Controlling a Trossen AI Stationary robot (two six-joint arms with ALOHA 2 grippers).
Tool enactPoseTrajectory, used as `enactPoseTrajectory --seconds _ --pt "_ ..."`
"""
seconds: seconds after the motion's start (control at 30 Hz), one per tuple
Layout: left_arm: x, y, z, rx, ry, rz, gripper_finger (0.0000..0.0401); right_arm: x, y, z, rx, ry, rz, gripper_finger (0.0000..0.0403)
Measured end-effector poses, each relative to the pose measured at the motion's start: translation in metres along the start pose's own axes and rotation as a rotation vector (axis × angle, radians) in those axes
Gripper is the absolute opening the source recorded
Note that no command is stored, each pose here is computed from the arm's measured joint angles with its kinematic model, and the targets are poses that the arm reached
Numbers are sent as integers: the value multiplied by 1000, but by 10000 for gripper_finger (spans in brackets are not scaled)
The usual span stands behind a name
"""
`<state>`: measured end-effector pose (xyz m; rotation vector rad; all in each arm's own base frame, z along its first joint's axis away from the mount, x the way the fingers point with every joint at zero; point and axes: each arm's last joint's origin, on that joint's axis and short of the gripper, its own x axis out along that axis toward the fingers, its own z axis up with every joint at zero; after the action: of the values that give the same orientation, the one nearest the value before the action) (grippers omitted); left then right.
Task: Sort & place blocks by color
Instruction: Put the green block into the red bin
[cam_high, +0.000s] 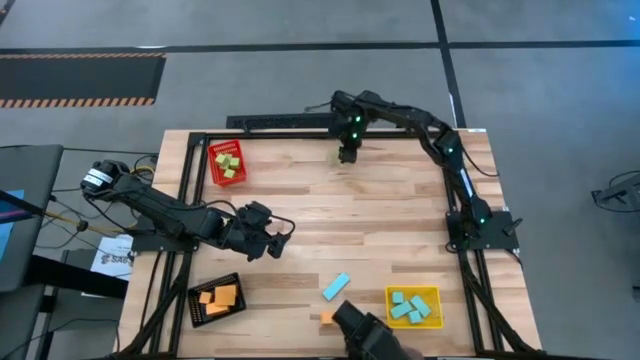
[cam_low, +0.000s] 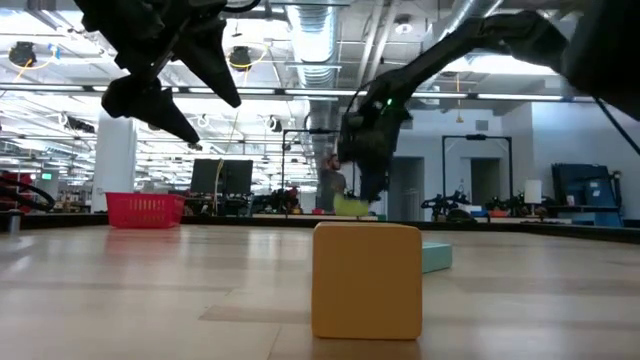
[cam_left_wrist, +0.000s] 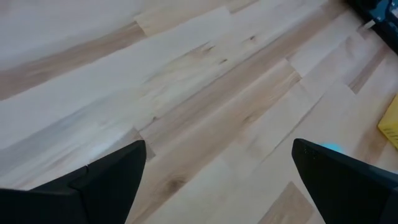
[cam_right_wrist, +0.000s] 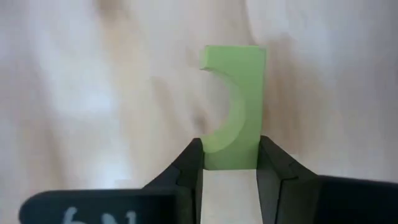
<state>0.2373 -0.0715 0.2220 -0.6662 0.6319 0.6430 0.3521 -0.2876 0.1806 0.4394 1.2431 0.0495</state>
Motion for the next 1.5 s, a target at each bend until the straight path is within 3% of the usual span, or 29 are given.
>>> enactPoseTrajectory --seconds 0.2,0.47,0.57,0.73,1.07,1.3,1.5 --pt "-10 4 7 17 -48 -1 391 -46 31 0 -42 -151 195 99" --pt "-59 30 53 -87 -318 -55 391 -87 110 13 -237 -306 310 99" --pt "-71 39 67 -184 -331 -151 391 -94 139 18 -315 -362 379 99" --pt "-69 47 76 -251 -263 -356 391 -91 173 29 -372 -407 455 99" --pt "-52 46 76 -264 -316 -442 391 -75 205 35 -395 -378 499 100" --pt "-39 28 79 -169 -308 -581 391 -70 222 39 -391 -379 499 100" --pt "-21 19 76 -133 -314 -558 391 -67 230 38 -381 -357 508 101"
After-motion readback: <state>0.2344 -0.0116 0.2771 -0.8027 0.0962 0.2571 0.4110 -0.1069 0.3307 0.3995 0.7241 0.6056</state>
